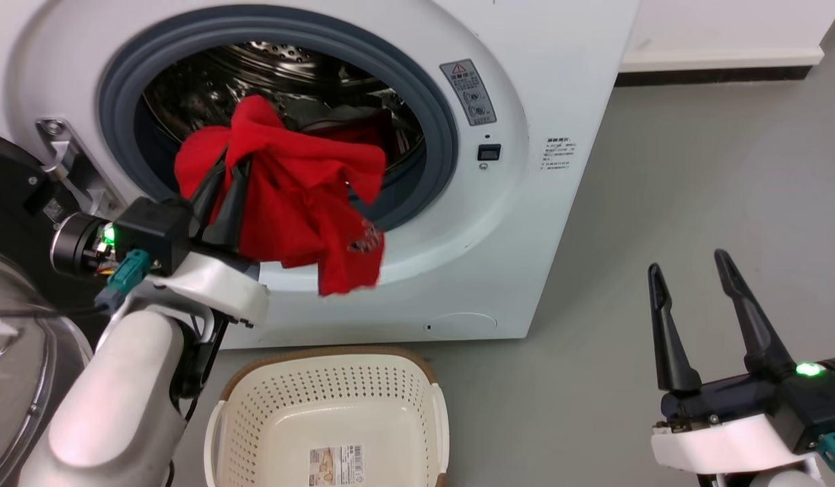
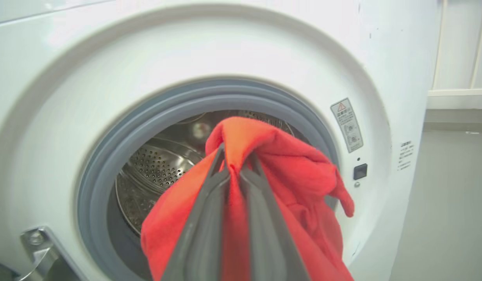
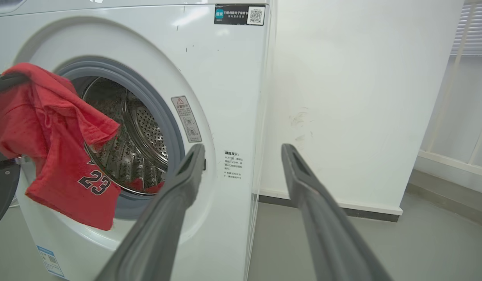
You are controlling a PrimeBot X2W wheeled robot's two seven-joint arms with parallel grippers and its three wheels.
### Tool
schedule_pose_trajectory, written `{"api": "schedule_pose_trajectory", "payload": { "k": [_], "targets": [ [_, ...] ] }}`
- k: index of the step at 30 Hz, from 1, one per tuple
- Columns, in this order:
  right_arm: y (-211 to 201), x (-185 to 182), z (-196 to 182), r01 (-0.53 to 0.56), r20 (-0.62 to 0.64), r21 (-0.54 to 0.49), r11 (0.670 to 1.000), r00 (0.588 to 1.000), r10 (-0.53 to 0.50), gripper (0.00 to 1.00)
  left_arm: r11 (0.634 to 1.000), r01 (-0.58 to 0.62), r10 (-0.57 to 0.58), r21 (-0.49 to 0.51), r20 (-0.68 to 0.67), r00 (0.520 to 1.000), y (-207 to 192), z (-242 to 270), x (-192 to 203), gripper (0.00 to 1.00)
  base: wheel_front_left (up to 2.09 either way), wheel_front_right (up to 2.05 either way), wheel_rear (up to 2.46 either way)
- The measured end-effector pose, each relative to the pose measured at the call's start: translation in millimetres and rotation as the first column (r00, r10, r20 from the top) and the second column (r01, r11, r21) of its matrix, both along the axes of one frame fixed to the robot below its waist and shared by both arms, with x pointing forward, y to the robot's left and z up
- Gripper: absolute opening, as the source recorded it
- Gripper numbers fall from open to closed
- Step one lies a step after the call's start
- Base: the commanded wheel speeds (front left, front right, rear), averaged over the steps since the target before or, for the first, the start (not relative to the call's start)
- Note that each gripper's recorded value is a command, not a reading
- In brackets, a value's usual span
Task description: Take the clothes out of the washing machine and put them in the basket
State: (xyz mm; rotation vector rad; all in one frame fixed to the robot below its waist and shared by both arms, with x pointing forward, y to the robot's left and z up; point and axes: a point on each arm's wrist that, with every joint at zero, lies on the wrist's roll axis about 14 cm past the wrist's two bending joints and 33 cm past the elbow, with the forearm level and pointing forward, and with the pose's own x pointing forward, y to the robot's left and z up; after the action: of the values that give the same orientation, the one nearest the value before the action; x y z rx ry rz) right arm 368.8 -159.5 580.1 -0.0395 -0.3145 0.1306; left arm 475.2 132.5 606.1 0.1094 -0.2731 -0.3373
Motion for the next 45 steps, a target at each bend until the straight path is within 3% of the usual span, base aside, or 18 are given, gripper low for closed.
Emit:
{"api": "schedule_pose_trajectory", "payload": {
  "k": [13,25,36,45],
  "targets": [
    [5.3,-9.1,0.0,-0.016,-0.001,0.003,1.0,1.0,0.016,1.0,1.0,0.02,-0.02,0.003,0.043,0.999,-7.4,20.9,-46.6,0.0,0.0,0.0,0.0],
    [8.3,7.5,-12.0,-0.025,-0.035,0.0,1.0,0.999,0.025,1.0,0.998,0.02,-0.032,-0.053,-0.23,0.973,-16.4,-74.6,-59.8,0.0,0.0,0.0,0.0],
    [9.6,53.8,-32.3,-0.029,-0.068,-0.025,0.999,0.997,0.028,1.0,0.997,-0.006,-0.04,-0.083,-0.541,0.84,-22.2,-204.6,-58.8,0.0,0.0,0.0,0.0],
    [3.0,92.9,-73.2,-0.015,-0.14,-0.032,0.999,0.99,0.011,1.0,0.999,-0.007,-0.02,-0.032,-0.75,0.661,-18.9,-313.5,-50.4,0.0,0.0,0.0,0.0]
  ]
}}
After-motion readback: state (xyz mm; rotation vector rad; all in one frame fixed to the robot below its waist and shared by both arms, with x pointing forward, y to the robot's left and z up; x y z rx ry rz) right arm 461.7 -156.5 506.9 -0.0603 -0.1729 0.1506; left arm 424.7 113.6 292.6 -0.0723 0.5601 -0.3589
